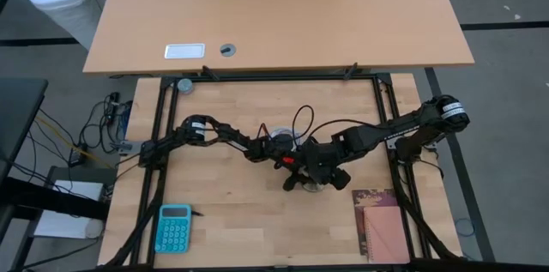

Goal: Screw lightbulb
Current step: Insert the white lightbulb into the lamp socket

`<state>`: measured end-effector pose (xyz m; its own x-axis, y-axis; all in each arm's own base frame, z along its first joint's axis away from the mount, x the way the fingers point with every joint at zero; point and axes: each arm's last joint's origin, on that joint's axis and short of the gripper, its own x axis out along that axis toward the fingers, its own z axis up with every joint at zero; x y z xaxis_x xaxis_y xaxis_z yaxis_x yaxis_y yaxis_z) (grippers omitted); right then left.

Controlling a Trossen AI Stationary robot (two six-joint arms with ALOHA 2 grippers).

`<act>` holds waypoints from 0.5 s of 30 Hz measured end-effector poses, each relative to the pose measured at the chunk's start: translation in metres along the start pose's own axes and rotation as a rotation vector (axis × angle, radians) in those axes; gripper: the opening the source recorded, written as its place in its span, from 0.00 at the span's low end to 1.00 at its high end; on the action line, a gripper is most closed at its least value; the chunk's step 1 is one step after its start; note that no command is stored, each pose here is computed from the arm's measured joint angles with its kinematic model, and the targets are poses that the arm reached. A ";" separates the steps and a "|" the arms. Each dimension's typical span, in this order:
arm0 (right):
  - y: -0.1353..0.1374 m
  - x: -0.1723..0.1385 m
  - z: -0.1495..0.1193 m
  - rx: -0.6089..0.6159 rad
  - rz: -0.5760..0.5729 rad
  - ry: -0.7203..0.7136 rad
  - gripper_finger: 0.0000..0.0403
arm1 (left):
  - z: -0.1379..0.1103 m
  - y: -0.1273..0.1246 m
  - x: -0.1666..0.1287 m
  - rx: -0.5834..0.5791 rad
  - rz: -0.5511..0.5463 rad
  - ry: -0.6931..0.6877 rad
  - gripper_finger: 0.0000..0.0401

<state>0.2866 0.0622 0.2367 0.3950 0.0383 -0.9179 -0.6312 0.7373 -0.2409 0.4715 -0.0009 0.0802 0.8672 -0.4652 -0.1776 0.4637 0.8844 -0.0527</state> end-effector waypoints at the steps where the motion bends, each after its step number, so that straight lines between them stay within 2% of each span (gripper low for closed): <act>1: 0.000 0.000 0.000 0.006 0.000 0.000 0.77 | 0.000 0.000 0.000 0.000 0.001 0.000 0.49; 15: 0.000 0.000 -0.001 0.126 0.030 0.001 0.77 | 0.000 0.001 0.000 0.000 0.042 0.001 0.49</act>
<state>0.2856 0.0614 0.2360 0.3763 0.0612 -0.9245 -0.5541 0.8146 -0.1716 0.4721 0.0000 0.0803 0.8856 -0.4277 -0.1810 0.4269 0.9032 -0.0451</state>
